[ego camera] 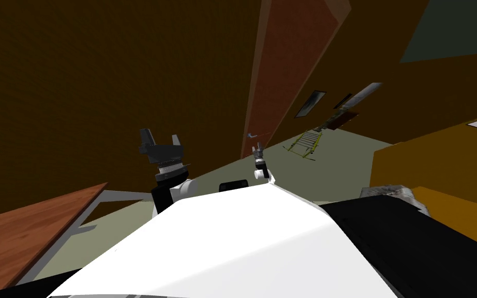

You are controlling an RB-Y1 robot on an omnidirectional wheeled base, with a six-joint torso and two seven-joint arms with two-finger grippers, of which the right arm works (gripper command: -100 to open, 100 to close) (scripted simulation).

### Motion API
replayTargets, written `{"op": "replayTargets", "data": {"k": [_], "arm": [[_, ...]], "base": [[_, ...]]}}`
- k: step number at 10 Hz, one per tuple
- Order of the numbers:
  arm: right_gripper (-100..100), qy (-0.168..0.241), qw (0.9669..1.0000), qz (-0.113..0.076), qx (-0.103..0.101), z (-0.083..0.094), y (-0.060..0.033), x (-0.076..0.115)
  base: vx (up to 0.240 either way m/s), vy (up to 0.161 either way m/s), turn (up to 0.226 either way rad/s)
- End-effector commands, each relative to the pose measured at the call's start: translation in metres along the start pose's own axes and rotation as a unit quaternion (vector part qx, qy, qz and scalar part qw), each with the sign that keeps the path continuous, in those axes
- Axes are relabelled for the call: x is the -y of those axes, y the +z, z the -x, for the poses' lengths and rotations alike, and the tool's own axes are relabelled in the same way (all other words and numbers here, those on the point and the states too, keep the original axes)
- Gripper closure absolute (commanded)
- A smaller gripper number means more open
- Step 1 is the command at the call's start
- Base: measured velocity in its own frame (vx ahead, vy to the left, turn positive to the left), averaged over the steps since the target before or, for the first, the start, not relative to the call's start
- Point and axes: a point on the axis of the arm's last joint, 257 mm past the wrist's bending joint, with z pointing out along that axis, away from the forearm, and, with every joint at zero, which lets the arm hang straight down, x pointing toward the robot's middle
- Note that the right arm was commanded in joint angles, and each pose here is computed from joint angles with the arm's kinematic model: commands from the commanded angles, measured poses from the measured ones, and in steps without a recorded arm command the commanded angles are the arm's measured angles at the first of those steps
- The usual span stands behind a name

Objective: Pull the door open

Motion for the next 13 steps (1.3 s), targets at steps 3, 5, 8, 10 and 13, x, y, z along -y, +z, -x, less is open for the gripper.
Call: {"op": "replayTargets", "data": {"k": [3, 5, 8, 10, 13], "arm": [[-100, -0.002, 0.9999, -0.013, 0.0, 0.006, -0.0023, 0.018], [-100, -0.005, 0.9996, -0.029, 0.001, 0.014, -0.0053, 0.039], [-100, -0.008, 0.9989, -0.047, 0.003, 0.022, -0.0101, 0.061], [-100, -0.012, 0.9985, -0.054, 0.003, 0.029, -0.0108, 0.073], [-100, -0.017, 0.9968, -0.077, 0.008, 0.04, -0.0194, 0.097]], "base": [[0.033, -0.06, 0.07], [0.043, -0.081, 0.138], [0.046, -0.09, 0.102], [0.057, -0.114, 0.145], [0.04, -0.083, 0.108]]}}
